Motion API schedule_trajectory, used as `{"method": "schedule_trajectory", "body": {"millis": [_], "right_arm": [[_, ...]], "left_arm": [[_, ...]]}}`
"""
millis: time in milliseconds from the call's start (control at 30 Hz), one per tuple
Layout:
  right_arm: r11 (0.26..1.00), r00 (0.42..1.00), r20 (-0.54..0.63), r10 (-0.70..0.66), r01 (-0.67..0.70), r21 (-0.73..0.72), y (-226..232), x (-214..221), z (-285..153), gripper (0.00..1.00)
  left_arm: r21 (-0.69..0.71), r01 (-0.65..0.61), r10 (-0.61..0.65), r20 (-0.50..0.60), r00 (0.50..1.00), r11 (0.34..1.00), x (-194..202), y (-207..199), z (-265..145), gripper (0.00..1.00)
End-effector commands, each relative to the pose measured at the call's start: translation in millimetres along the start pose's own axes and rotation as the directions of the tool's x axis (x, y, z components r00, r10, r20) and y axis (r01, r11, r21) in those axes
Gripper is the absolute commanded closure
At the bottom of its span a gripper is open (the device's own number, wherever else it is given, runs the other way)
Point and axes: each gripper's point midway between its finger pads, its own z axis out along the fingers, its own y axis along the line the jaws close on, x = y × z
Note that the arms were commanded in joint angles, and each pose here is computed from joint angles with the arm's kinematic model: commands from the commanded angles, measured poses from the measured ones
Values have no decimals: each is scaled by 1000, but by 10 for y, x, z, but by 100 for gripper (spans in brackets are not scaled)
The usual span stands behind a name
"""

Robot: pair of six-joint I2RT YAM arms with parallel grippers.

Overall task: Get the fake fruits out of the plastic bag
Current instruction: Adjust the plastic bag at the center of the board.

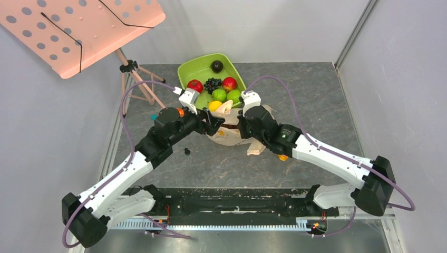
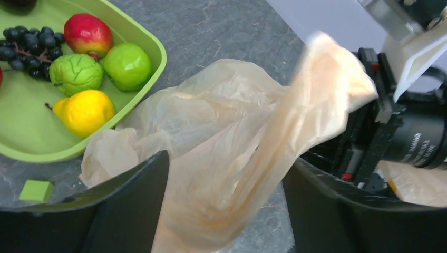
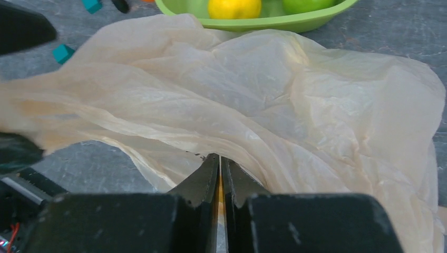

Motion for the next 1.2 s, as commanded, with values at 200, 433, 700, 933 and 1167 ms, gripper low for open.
{"method": "schedule_trajectory", "body": {"millis": [200,433,700,933,1167], "right_arm": [[999,999,51,12,-10,-40,-7,-88,79,95],[985,994,61,96,-86,-152,-2,-118,100,97],[971,989,55,140,-127,-205,-31,-139,141,98],[957,986,43,159,-143,-251,31,-79,101,99],[952,982,44,182,-165,-256,39,-111,112,100]], "left_arm": [[-151,-25,30,28,999,988,-613,26,-444,3],[-75,41,-39,20,999,996,-893,-281,-603,21],[56,16,-11,-76,997,998,-606,-1071,-436,66],[128,-8,15,-53,998,992,-717,-1448,-103,98],[195,12,9,-105,994,981,-317,-1732,-60,98]]}}
